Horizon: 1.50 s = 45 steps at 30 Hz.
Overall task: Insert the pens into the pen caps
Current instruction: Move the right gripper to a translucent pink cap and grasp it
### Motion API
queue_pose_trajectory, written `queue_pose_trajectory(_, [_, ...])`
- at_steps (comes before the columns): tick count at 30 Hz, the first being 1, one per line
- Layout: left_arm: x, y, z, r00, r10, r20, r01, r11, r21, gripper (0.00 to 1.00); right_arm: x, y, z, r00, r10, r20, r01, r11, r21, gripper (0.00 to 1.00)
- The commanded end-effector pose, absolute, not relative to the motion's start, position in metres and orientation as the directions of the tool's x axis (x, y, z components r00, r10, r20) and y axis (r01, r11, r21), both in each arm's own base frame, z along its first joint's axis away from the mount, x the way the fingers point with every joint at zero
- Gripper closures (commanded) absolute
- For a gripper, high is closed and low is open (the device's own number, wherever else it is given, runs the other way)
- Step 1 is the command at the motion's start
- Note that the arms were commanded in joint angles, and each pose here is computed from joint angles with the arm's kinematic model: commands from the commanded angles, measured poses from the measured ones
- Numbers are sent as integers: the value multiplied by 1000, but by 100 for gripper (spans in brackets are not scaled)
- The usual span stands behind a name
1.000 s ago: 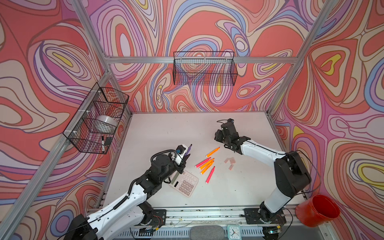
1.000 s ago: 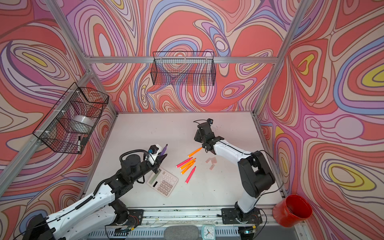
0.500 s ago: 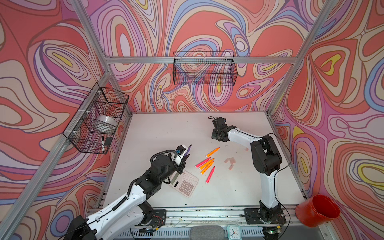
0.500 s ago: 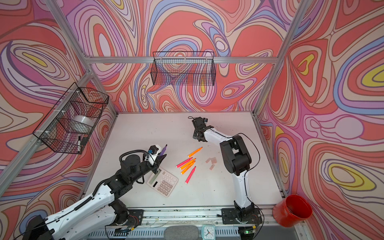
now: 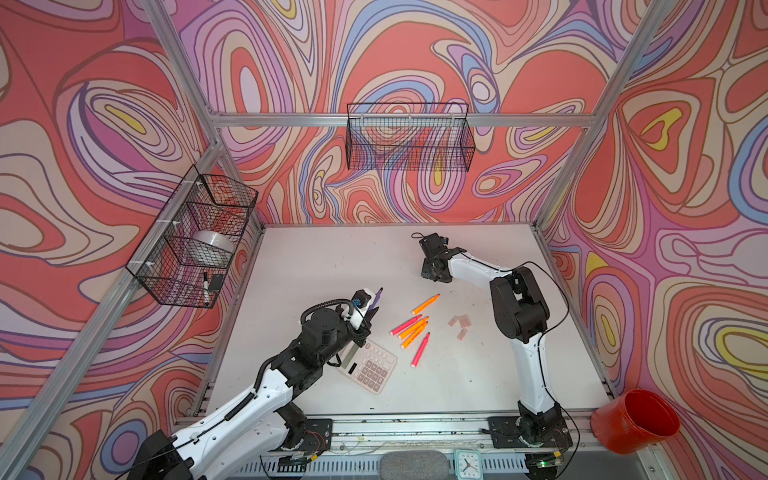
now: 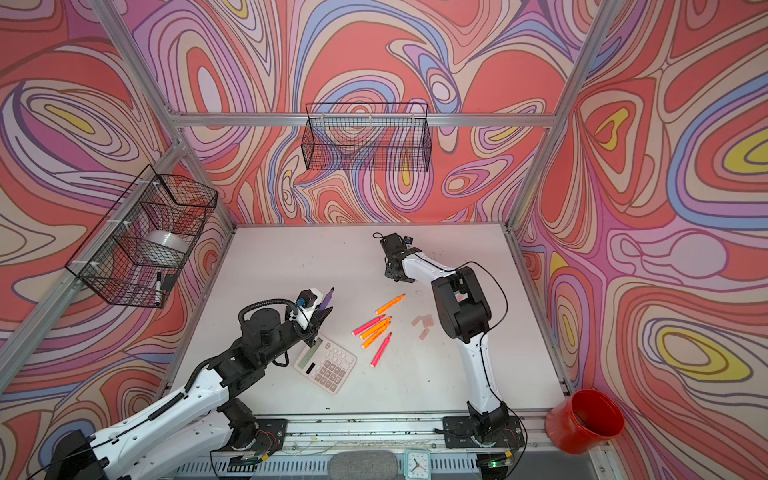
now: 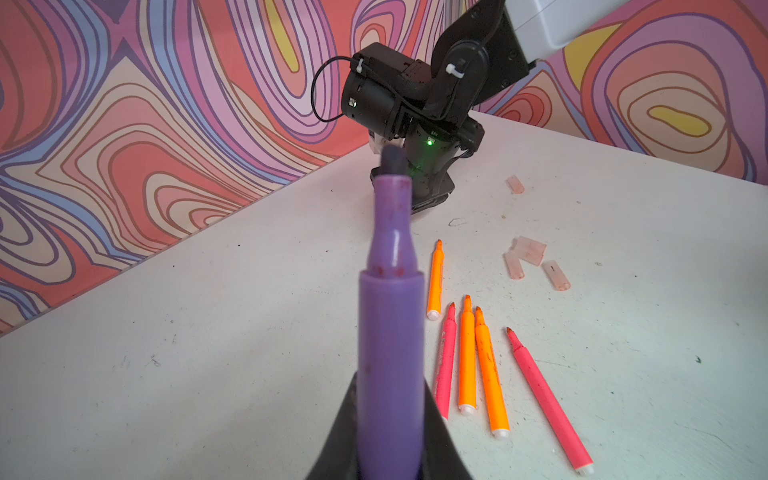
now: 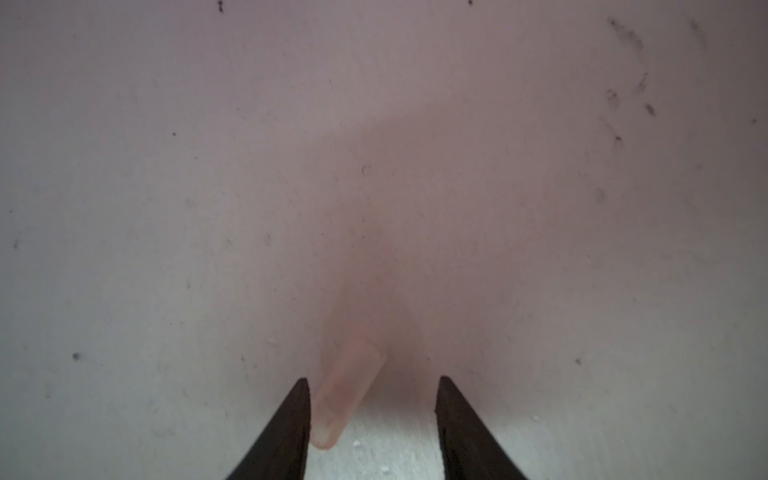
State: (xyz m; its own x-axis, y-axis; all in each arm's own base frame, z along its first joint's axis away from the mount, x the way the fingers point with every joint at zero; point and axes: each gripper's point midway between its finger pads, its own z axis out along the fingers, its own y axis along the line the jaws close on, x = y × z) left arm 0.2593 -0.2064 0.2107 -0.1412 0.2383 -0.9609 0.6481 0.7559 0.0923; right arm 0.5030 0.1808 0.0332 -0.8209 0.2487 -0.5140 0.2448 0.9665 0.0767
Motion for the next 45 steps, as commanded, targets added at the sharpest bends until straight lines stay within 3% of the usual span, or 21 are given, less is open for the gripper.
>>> queue_pose_trajectory(1, [261, -206, 227, -104, 229, -968, 641, 760, 110, 100, 500, 170, 24, -827, 240, -509, 263, 964, 28, 53])
queue_pose_trajectory(25, [258, -207, 228, -108, 227, -968, 651, 752, 103, 100, 503, 161, 5, -833, 219, -508, 278, 960, -43, 62])
queue_pose_trajectory(45, [261, -208, 227, -116, 220, -969, 647, 757, 94, 100, 499, 160, -1, -821, 274, -501, 296, 955, 37, 90])
